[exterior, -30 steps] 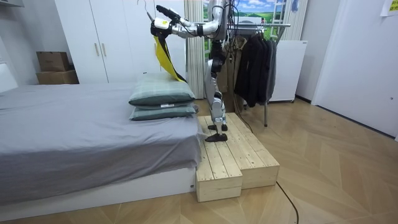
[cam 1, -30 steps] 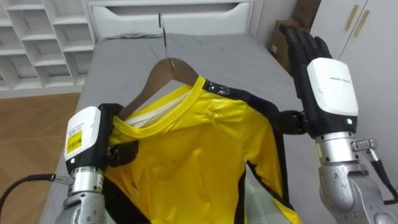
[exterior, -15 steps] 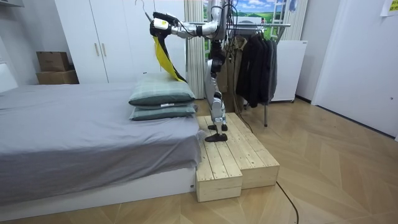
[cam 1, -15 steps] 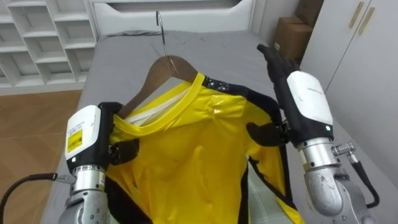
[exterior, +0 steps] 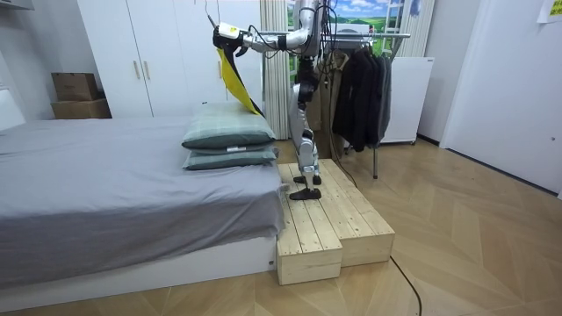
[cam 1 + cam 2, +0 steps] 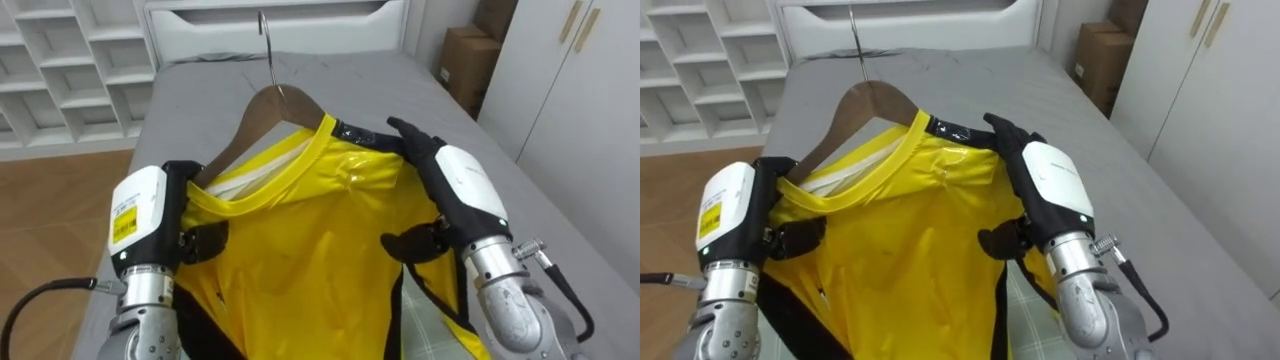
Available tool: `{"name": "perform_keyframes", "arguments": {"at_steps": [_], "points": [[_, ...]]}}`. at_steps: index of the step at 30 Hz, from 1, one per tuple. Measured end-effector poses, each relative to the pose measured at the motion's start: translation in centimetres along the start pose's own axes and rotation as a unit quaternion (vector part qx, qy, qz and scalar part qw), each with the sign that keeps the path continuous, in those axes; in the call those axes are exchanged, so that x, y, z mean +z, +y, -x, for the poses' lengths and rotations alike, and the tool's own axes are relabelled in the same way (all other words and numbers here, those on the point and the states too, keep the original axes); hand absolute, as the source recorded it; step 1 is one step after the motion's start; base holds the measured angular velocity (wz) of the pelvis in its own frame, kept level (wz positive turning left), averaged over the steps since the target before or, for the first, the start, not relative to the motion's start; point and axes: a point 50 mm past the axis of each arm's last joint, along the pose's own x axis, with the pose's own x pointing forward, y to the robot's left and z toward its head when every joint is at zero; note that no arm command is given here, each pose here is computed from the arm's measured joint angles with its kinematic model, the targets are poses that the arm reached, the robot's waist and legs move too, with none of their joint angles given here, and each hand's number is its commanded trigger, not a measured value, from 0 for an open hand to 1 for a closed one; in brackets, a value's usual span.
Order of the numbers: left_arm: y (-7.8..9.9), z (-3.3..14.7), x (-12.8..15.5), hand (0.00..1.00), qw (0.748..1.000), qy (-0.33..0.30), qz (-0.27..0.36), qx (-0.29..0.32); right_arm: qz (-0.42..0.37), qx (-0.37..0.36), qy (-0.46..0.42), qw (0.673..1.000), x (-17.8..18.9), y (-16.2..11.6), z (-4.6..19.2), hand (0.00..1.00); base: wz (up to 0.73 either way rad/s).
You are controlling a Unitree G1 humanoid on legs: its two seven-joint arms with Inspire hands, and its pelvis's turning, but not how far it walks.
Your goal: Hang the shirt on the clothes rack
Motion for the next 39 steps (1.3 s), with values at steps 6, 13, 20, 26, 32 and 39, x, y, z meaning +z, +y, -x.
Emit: {"name": "perform_keyframes", "arguments": {"at_steps": [6, 13, 20, 26, 32, 39], "points": [[-0.4, 0.4, 0.1, 1.00, 1.000, -0.005, -0.019, -0.005, -0.002, 0.014, -0.007, 1.000, 0.5, 0.9, 0.0, 0.00, 0.00], [-1.2, 0.7, 0.8, 1.00, 0.999, -0.013, -0.047, -0.013, -0.006, 0.018, 0.003, 1.000, 0.7, 2.3, -0.5, 0.00, 0.03], [-1.4, 0.8, 2.2, 1.00, 0.998, -0.039, -0.038, -0.017, 0.007, -0.023, -0.018, 1.000, 1.9, 1.1, -2.4, 0.00, 0.08], [-1.7, 0.9, 2.8, 1.00, 0.998, -0.051, -0.033, -0.033, 0.029, -0.041, -0.025, 0.998, 2.1, 0.9, -2.5, 0.00, 0.00], [-2.3, 1.2, 3.4, 1.00, 0.998, -0.051, -0.022, -0.041, 0.029, -0.046, -0.024, 0.998, 2.1, 0.8, -2.5, 0.00, 0.02], [-2.4, 1.2, 3.5, 1.00, 0.998, -0.045, -0.005, -0.045, 0.026, -0.066, -0.019, 0.997, 1.8, 0.8, -2.5, 0.00, 0.08]]}}
